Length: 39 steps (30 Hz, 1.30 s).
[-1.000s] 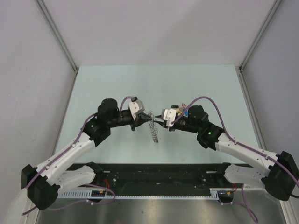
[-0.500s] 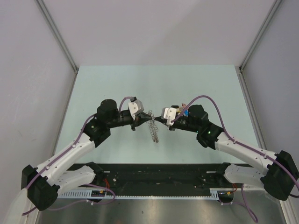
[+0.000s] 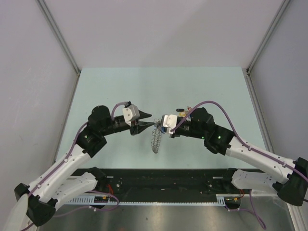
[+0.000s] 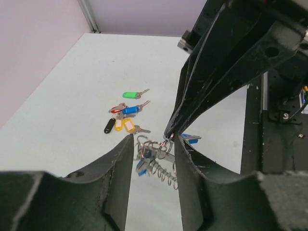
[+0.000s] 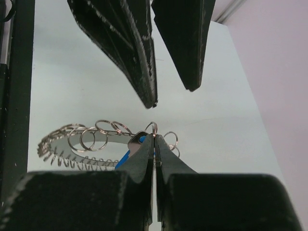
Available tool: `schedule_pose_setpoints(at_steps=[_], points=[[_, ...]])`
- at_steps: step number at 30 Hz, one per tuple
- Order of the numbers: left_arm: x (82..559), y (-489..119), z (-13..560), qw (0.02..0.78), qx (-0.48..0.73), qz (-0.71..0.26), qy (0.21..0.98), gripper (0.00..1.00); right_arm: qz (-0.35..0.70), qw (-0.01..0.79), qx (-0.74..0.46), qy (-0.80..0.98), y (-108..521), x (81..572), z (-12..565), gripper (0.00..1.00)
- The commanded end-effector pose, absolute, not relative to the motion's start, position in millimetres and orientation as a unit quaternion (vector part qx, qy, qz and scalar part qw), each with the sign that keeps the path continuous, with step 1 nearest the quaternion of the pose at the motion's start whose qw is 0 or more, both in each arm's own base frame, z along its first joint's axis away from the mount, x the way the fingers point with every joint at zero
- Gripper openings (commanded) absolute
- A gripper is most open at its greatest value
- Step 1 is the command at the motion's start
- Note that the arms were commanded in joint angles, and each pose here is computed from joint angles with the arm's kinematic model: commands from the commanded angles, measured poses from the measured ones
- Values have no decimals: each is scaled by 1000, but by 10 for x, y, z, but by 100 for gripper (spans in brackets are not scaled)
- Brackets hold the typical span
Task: Put the keys on the keyring
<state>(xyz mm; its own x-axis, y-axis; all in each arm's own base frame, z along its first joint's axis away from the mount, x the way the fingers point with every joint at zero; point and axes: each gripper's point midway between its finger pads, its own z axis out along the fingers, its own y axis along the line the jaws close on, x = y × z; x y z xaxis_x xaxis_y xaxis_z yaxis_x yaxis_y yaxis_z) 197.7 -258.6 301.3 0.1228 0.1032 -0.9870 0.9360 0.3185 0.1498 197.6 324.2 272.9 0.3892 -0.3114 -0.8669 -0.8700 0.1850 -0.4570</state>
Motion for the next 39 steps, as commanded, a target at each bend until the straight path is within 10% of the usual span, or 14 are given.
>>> schedule_pose_setpoints(at_steps=[1, 9, 39], points=[[1863, -2595, 3136, 577, 500, -360, 536, 47, 202, 612, -593, 483, 3184, 1930, 3136, 0], [1639, -2578, 2997, 548, 574, -360, 489, 60, 198, 590, -615, 484, 3185, 1757, 3146, 0], [1466, -2698, 2703, 477, 610, -424, 470, 27, 209, 565, -647, 468, 3342, 1527, 3189, 0]])
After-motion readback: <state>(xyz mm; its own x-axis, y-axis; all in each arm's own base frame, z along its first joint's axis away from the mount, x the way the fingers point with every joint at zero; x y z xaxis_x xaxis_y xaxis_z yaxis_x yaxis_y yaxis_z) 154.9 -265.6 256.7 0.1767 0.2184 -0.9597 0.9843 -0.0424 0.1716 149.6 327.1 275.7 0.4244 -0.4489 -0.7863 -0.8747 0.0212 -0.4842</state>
